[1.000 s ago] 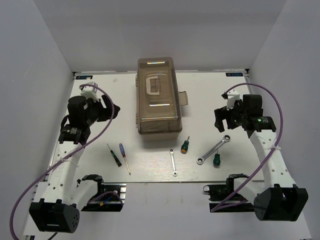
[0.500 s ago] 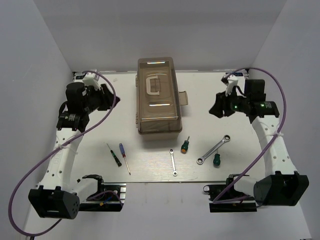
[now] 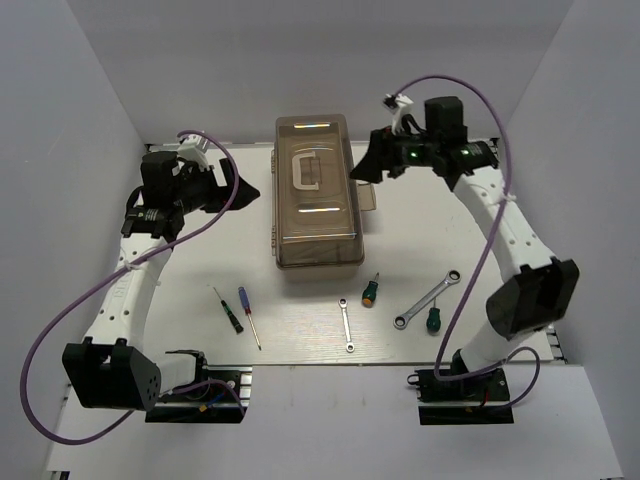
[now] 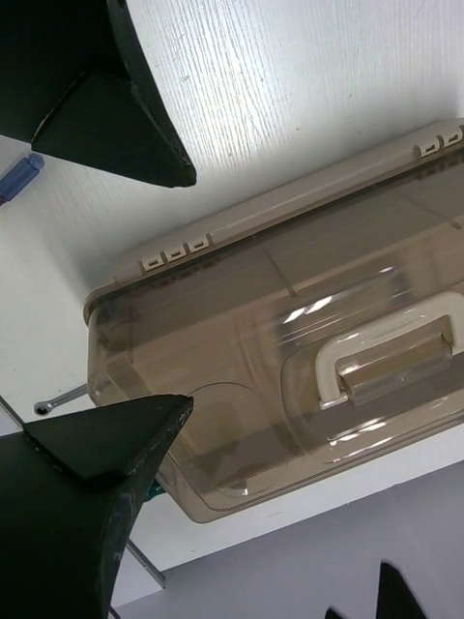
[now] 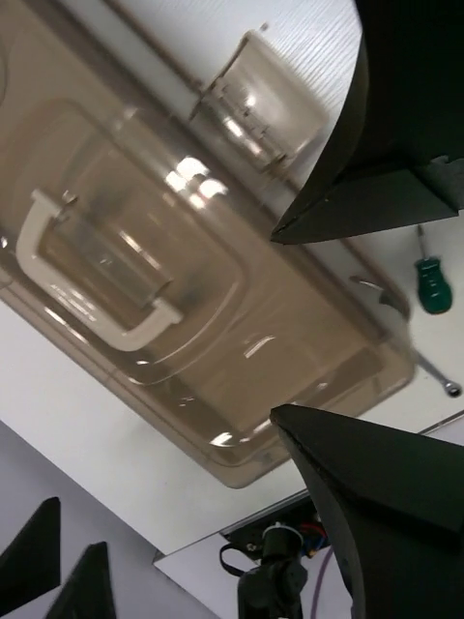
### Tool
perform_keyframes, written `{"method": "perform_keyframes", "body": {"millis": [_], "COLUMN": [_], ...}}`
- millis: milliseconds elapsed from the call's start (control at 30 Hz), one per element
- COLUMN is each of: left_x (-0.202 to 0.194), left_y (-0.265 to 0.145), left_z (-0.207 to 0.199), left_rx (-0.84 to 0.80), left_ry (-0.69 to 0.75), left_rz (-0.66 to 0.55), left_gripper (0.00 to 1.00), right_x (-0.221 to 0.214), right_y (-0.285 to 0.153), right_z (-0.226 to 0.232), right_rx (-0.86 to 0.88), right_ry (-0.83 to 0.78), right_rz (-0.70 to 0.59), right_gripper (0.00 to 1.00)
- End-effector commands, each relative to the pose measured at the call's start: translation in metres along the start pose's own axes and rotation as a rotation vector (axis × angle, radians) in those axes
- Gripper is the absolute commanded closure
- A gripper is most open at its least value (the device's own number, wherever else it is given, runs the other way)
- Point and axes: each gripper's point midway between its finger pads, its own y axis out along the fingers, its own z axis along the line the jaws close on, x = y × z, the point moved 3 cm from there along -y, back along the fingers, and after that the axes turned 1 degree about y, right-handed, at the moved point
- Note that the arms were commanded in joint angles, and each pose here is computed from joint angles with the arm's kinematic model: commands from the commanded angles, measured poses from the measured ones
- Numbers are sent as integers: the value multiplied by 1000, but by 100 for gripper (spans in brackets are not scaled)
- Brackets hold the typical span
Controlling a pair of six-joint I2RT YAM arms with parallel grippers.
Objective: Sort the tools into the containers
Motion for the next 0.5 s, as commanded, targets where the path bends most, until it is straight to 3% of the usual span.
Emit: {"method": "perform_keyframes", "body": {"millis": [0,200,467], "left_x": [16,12,-4], "left_y": [-5,-4,-2], "left_z": [-14,-13,-7], "left_rx": [-55,-53,-47], "left_ry": [34,29,-4], "left_rz": [-42,-35,-14], "left_gripper": [2,2,2], "right_x": [40,49,47], "right_y": [23,80,123], "right_z": [17,48,54], "right_rx": [-14,27,-16], "right_ry": [-10,18,74], "right_rz": [-94,-90,-93], "right_gripper": [27,29,29]}}
